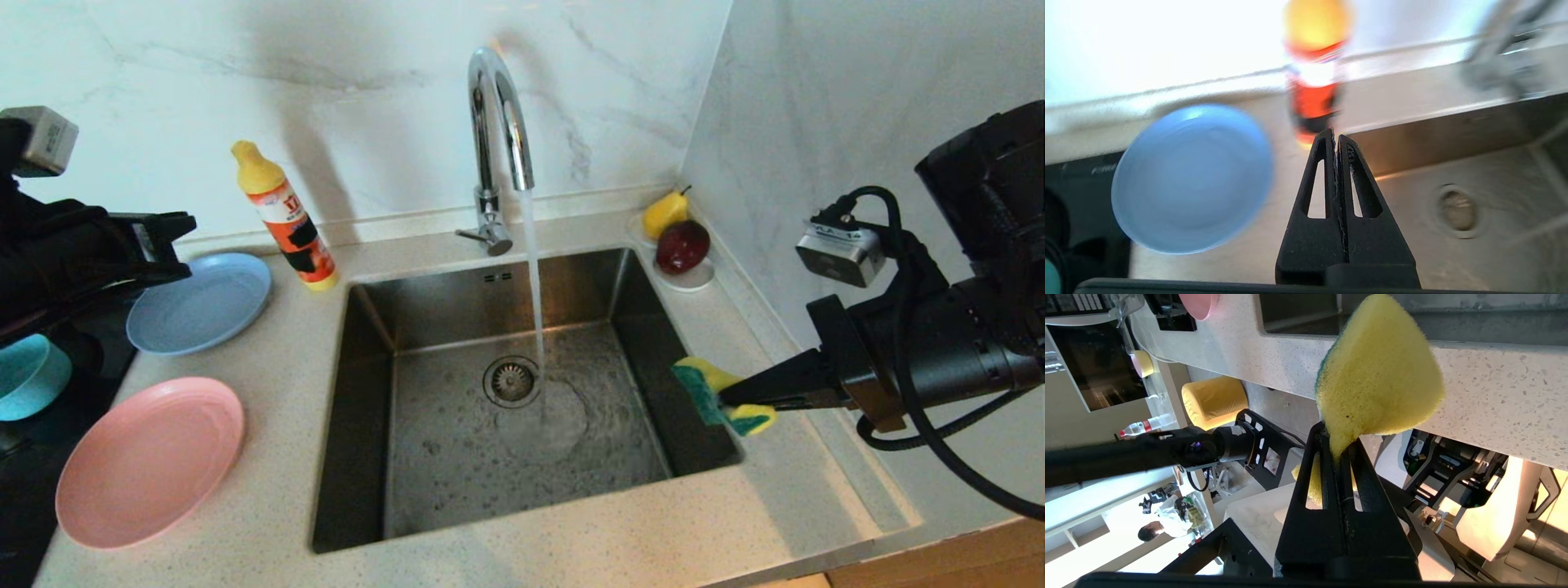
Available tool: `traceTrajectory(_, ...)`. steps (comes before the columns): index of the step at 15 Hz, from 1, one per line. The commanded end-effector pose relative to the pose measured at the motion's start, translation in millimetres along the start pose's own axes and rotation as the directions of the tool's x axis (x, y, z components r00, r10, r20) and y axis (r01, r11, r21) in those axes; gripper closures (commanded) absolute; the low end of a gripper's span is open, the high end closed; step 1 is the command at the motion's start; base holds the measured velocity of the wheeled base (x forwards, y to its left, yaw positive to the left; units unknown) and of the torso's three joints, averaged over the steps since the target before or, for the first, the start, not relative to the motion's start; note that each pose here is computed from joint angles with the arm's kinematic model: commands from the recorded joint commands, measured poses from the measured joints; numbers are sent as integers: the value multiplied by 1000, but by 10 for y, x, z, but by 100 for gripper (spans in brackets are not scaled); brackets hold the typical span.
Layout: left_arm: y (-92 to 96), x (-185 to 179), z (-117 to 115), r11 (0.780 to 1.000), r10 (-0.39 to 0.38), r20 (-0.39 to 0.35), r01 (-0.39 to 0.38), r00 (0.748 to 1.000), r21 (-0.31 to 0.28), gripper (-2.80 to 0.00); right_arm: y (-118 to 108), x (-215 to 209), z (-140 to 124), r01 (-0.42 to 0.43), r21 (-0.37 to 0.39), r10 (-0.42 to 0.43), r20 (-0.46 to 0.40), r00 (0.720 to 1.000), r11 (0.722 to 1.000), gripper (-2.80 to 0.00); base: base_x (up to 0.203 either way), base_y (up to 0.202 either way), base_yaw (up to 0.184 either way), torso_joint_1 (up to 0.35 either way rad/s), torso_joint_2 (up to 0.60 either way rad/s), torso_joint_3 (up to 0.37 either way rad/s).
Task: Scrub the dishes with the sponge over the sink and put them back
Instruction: Put down the sponge
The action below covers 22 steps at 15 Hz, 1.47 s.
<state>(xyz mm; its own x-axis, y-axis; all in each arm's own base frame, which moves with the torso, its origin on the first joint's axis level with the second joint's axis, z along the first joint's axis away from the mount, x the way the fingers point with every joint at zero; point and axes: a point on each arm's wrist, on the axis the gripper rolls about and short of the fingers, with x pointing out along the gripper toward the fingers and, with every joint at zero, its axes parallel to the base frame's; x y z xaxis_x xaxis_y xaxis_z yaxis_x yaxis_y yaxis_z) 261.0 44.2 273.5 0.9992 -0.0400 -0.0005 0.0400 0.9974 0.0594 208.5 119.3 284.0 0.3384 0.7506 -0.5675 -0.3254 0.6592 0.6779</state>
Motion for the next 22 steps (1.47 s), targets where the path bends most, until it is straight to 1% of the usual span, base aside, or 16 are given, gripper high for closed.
traceTrajectory(1,-256,-617,246,999,-47,126,44,991,29,0,-13,22,-3,2,8,-2,-11,1000,1000,0,0,0,0,0,0,0)
traceTrajectory(3,-374,-1112,300,996,-82,198,74,977,48,0,-20,22,-13,5,10,-5,-14,1000,1000,0,0,0,0,0,0,0)
traceTrajectory(4,-426,-1372,293,993,-112,220,102,969,59,0,-26,12,-36,6,9,-6,-15,1000,1000,0,0,0,0,0,0,0)
traceTrajectory(5,-471,-1603,261,988,-150,224,138,963,67,0,-26,7,-46,5,8,-5,-15,1000,1000,0,0,0,0,0,0,0)
traceTrajectory(7,-545,-1974,121,974,-224,185,215,957,69,0,-15,-11,-53,1,4,-1,-12,1000,1000,0,0,0,0,0,0,0)
traceTrajectory(9,-604,-2234,-59,954,-299,161,291,940,73,0,-21,-10,-53,4,5,-4,-11,1000,1000,0,0,0,0,0,0,0)
traceTrajectory(11,-647,-2374,-241,926,-377,146,371,914,72,0,-37,10,-25,9,11,-9,-10,1000,1000,0,0,0,0,0,0,0)
traceTrajectory(12,-655,-2402,-278,922,-387,147,381,910,72,0,-58,12,4,14,18,-14,-3,1000,1000,0,0,0,0,0,0,0)
traceTrajectory(13,-660,-2434,-306,924,-383,152,376,911,73,0,-77,30,24,18,25,-18,-4,1000,1000,0,0,0,0,0,0,0)
traceTrajectory(14,-662,-2447,-387,930,-367,145,361,919,67,0,-86,43,28,22,28,-22,-6,1000,999,0,0,0,0,0,0,0)
traceTrajectory(16,-645,-2433,-582,968,-250,124,243,960,70,0,-119,123,70,28,38,-27,-16,999,999,0,0,0,0,0,0,0)
traceTrajectory(18,-640,-2423,-834,983,-170,111,161,979,90,0,-112,136,73,22,33,-21,-14,1000,999,0,0,0,0,0,0,0)
traceTrajectory(20,-644,-2446,-1083,989,-115,122,102,986,106,0,-109,145,43,21,32,-20,-24,1000,999,0,0,0,0,0,0,0)
traceTrajectory(22,-650,-2545,-1269,993,-64,151,48,987,105,0,-112,123,7,21,34,-20,-27,999,999,0,0,0,0,0,0,0)
